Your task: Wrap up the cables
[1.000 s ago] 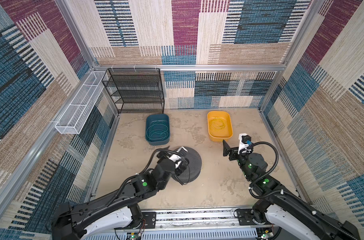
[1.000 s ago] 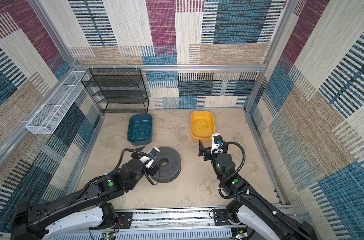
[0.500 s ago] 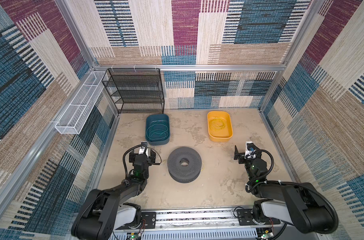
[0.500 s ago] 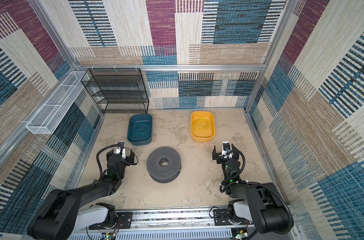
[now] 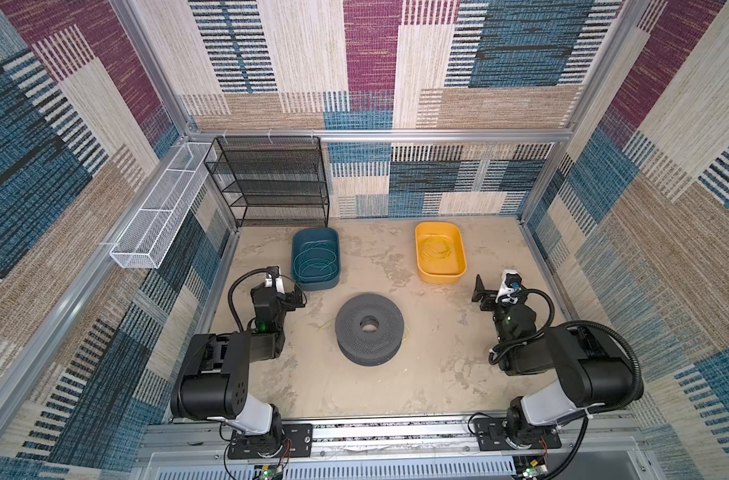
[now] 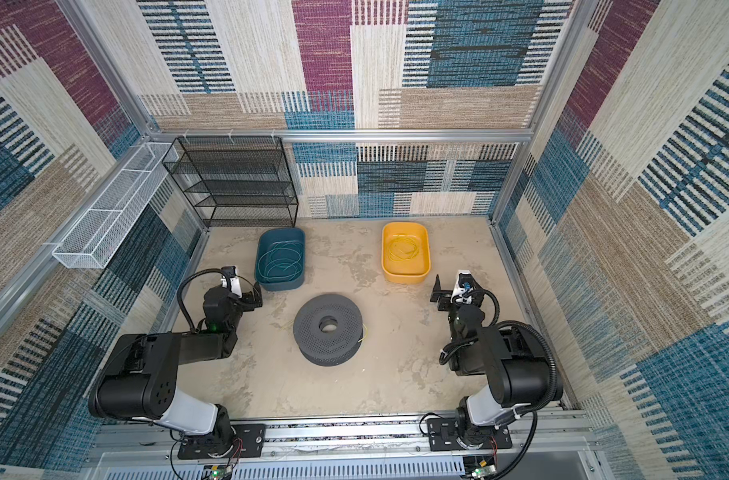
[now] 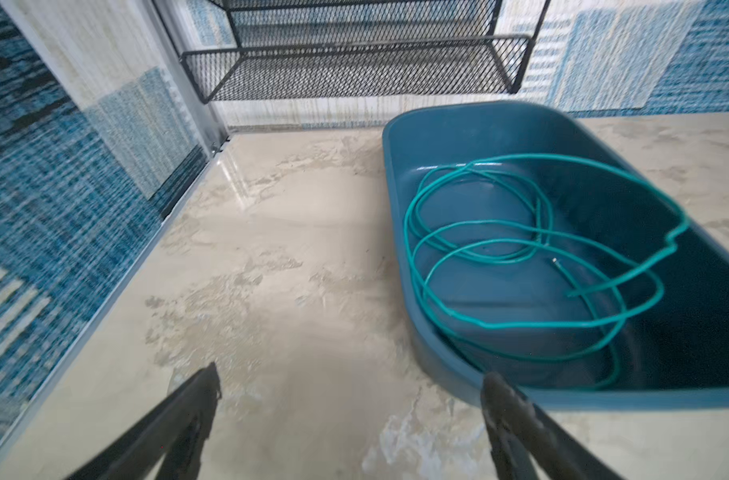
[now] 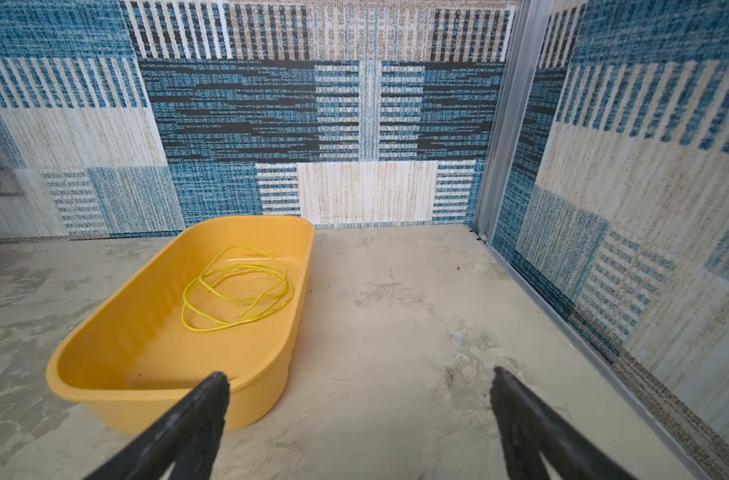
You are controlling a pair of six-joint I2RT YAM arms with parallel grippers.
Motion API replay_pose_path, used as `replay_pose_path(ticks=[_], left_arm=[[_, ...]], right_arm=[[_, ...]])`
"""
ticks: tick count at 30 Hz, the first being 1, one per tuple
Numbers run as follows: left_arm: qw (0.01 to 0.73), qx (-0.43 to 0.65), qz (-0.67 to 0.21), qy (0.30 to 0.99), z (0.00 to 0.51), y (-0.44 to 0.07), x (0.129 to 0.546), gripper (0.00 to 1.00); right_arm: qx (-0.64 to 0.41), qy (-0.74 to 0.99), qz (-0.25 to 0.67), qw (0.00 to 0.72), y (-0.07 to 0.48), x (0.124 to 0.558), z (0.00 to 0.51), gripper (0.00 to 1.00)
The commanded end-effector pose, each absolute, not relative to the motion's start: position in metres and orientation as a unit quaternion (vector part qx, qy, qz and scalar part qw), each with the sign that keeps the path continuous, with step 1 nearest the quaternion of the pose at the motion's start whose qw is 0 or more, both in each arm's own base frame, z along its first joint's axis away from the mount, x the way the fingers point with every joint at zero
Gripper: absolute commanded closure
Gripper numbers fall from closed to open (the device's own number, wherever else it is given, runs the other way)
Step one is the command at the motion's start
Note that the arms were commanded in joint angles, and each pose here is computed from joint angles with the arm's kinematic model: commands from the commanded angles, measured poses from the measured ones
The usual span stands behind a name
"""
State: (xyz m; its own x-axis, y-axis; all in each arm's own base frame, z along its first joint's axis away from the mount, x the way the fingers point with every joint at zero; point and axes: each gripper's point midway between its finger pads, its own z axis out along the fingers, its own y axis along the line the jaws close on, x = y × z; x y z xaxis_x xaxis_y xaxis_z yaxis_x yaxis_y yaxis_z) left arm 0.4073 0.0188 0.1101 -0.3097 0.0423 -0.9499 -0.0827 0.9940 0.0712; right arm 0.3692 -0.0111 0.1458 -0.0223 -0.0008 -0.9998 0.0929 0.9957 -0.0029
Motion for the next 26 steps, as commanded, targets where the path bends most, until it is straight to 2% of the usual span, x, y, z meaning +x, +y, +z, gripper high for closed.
replay_pose_path(ticks=[1,26], left_arm=[[0.559,-0.017,0.024,0.828,0.0929,0.0135,0.4016,0.0],[0.56,-0.014,0.025,0.828,0.0938,0.0131,0.4036,0.01]], right_arm=[[0.028,0.714,-0.018,0.7,-0.0061,0.3704,0.1467,0.01],[0.023,0.719,-0.007,0.694,-0.0061,0.373,0.1447,0.01]])
